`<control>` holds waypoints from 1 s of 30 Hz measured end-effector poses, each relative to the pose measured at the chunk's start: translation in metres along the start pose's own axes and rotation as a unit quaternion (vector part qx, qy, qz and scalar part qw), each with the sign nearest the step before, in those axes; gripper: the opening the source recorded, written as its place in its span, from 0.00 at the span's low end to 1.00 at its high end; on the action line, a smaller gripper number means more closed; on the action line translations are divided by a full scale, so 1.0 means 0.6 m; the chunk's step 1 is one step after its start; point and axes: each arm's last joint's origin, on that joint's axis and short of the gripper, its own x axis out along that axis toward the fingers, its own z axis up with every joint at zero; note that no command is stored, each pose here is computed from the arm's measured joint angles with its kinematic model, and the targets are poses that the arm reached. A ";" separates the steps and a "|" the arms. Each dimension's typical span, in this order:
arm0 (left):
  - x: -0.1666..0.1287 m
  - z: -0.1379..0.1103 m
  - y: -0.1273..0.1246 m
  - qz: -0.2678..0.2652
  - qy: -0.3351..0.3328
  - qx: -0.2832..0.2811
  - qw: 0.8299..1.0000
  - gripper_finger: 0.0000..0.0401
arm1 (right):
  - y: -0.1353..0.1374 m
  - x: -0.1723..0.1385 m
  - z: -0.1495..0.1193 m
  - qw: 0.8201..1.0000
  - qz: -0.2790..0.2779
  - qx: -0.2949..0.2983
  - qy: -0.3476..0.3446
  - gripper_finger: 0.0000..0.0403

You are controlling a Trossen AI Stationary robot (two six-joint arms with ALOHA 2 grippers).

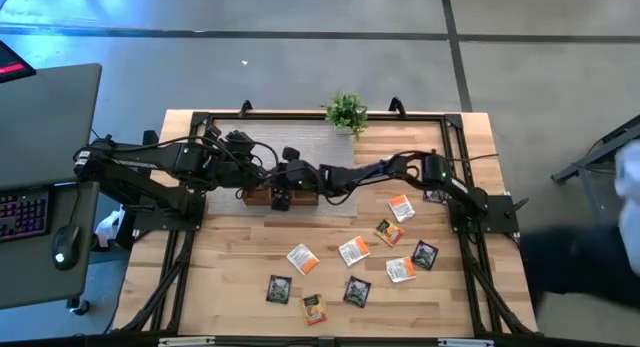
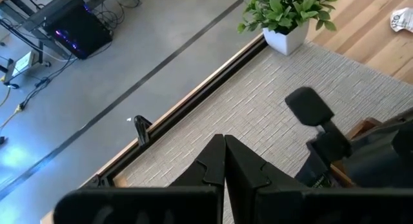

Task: Pick & Place Tea
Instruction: Put the yellow tea bag into the left section of the wooden organizer

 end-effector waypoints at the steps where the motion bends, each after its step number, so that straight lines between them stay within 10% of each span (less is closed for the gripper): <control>1: 0.000 0.000 0.000 0.000 0.000 0.000 1.000 0.00 | -0.003 -0.009 0.011 1.000 0.008 -0.010 0.009 0.29; 13: 0.000 -0.001 0.001 0.001 0.003 0.004 1.000 0.00 | -0.027 -0.239 0.144 0.969 -0.019 -0.135 0.208 0.29; 19: 0.001 -0.002 0.000 0.003 0.002 0.004 1.000 0.00 | -0.043 -0.377 0.171 0.949 -0.066 -0.089 0.295 0.29; 30: 0.001 -0.002 0.001 0.007 -0.002 0.004 1.000 0.00 | 0.018 -0.502 0.044 0.958 0.047 0.050 0.278 0.29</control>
